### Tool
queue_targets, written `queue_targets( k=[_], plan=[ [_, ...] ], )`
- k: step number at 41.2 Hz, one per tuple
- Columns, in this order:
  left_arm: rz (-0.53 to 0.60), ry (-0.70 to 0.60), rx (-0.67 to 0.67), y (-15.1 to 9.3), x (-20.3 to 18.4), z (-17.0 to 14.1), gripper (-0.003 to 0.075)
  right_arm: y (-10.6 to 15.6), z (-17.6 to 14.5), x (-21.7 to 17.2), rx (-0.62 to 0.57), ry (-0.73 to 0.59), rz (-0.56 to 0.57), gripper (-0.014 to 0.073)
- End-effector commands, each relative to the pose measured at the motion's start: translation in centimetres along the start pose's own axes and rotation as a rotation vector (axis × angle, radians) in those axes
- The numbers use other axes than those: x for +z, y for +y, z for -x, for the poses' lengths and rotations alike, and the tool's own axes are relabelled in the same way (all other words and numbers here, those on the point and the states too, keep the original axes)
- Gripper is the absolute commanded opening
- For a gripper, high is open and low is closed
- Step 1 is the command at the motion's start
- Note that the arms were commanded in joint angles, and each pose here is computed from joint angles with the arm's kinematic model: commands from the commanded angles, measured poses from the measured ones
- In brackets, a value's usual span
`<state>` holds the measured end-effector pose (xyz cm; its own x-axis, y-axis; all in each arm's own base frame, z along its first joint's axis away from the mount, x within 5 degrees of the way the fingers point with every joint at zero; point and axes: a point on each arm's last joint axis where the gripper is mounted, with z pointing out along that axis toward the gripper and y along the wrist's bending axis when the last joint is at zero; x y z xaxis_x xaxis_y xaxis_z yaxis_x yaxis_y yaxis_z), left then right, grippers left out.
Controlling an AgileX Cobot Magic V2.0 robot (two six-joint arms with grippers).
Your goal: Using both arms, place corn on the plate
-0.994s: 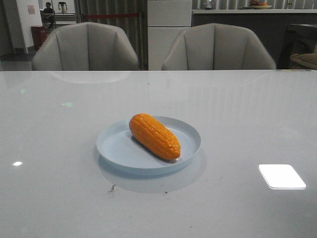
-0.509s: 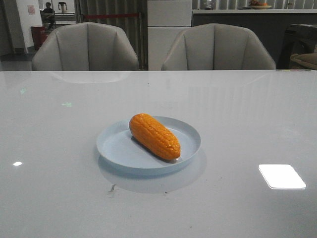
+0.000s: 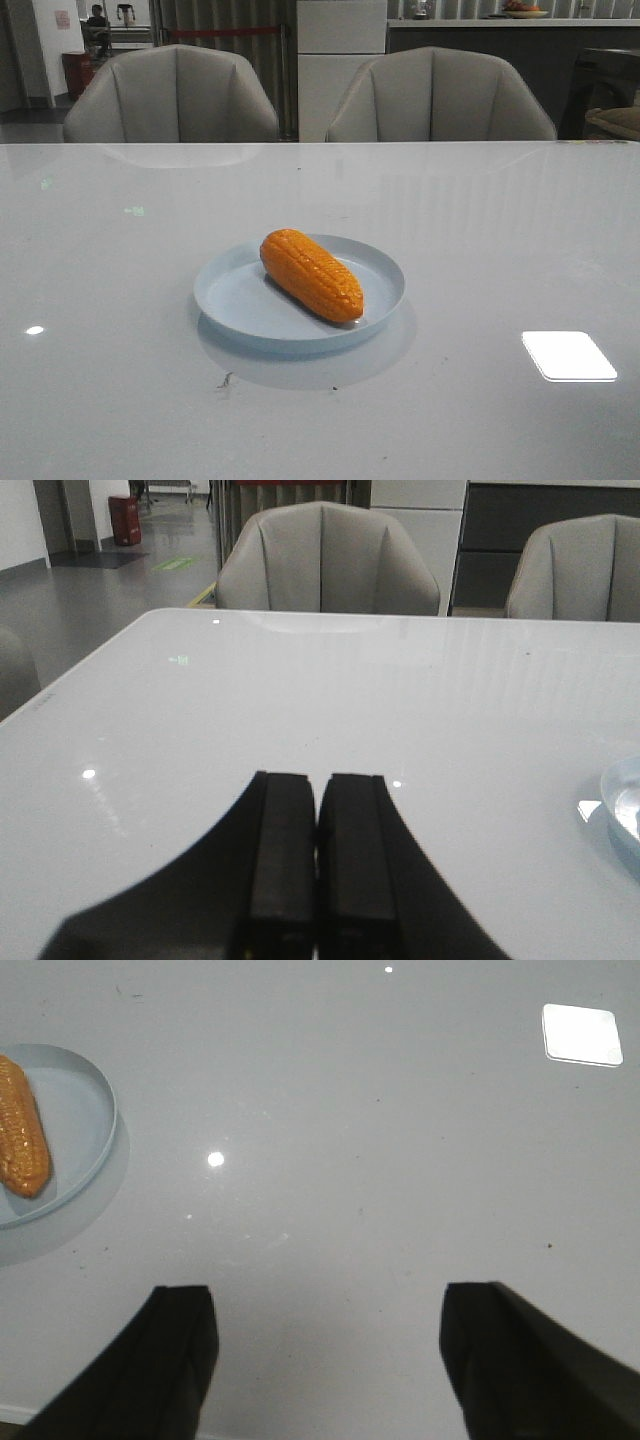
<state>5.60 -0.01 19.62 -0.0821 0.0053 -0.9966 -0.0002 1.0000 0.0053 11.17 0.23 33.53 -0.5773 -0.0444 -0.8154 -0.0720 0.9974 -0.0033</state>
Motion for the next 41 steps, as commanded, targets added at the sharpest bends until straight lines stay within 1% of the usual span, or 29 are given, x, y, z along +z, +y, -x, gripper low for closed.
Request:
queue_targets(
  k=[1,36,41],
  plan=[
    [0.003,-0.05,-0.007,0.02,0.08,-0.54,0.0096,-0.12,1.2,-0.6,-0.001,-0.09,-0.014,0.0573],
    [0.003,-0.048,-0.007,0.02,0.11,-0.59,0.0096,-0.12,1.19,-0.6,-0.001,-0.089,-0.014,0.0573],
    [0.003,-0.048,-0.007,0.02,0.11,-0.59,0.0096,-0.18,1.13,-0.86,-0.016,-0.098,-0.027,0.0573]
  ],
)
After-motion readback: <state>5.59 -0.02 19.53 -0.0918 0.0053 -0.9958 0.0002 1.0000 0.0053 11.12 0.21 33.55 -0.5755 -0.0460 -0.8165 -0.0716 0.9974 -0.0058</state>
